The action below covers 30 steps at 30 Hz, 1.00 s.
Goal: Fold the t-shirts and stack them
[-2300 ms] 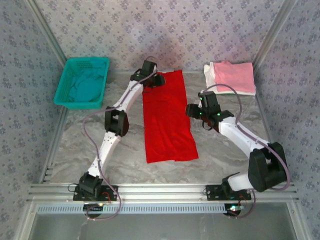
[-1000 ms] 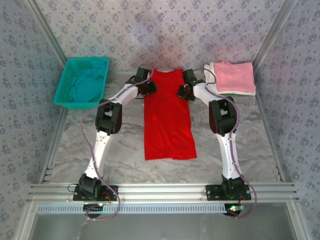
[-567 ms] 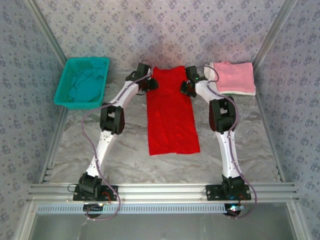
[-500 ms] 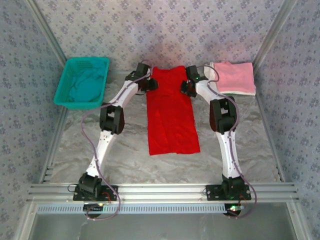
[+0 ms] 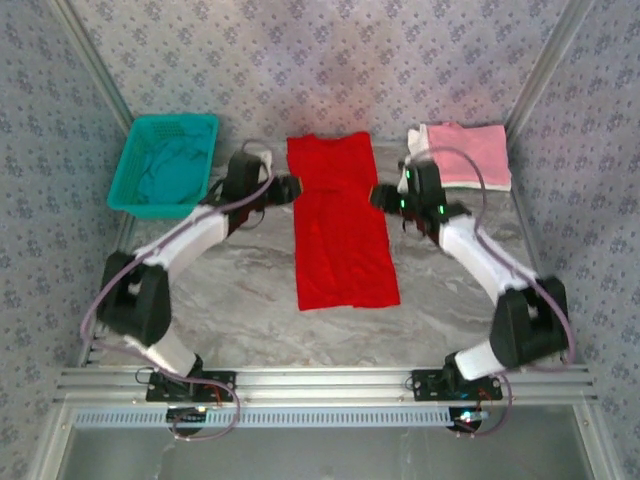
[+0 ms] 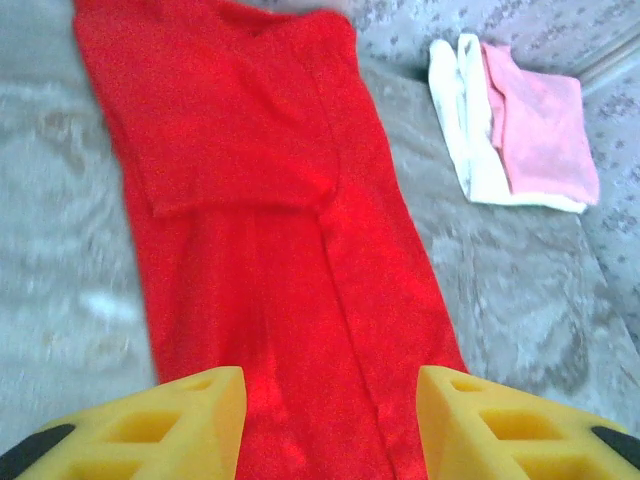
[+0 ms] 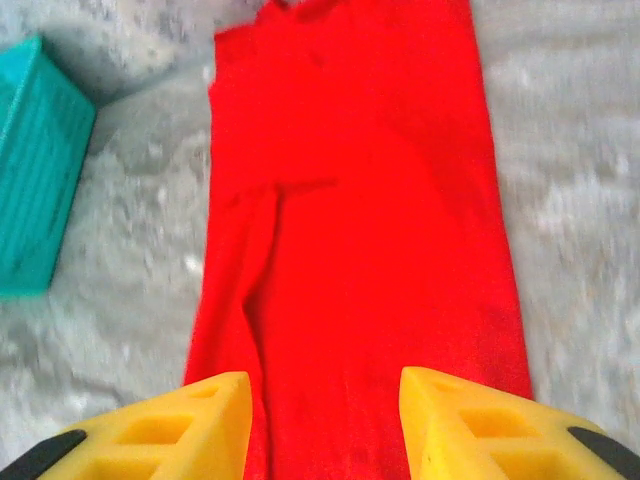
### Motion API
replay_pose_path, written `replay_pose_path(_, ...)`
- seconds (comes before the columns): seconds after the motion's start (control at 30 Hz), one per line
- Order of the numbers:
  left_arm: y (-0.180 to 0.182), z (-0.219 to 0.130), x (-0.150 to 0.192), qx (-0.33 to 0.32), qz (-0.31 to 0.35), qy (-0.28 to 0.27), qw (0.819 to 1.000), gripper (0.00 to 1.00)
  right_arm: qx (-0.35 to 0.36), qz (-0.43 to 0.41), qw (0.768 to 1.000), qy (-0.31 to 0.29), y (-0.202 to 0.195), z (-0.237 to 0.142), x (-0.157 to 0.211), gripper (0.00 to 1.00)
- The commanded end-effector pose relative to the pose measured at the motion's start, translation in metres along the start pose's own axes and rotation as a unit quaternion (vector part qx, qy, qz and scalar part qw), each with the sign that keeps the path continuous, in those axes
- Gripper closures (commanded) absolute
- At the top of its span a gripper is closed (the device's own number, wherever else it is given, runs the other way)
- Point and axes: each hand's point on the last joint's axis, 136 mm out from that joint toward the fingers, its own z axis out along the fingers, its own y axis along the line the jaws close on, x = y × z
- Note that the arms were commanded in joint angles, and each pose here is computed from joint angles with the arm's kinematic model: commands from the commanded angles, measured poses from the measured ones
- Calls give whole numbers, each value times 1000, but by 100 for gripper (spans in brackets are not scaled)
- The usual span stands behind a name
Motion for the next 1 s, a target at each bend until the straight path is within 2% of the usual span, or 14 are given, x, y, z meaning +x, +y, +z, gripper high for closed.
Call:
replay_pose_path(0.0,31,-4,73,-4,-53,71,996,52,-10,-37,999,25,-10,-8,62,54)
replay_pose_path(0.1,36,-22,140,-18,-73,157,985,51,-6,-48,997,61,-16,-22,110,54)
replay_pose_path(0.17,34,-27,173,-25,-78,195,977,51,18,-51,997,63,-27,-26,125,54)
replay_pose_path(0.37,23,-32,230,-53,-98,265,958,51,55,-55,996,41,-45,-26,130,54)
replay_pose_path(0.53,30,-44,243,-96,-93,291,947,51,74,-63,994,40,-52,-24,130,54)
replay_pose_path(0.67,33,-53,253,-105,-103,302,942,51,77,-65,994,33,-55,-23,130,54)
replay_pose_path(0.97,15,-47,256,-84,-89,295,947,52,86,-77,993,39,-60,-16,135,54)
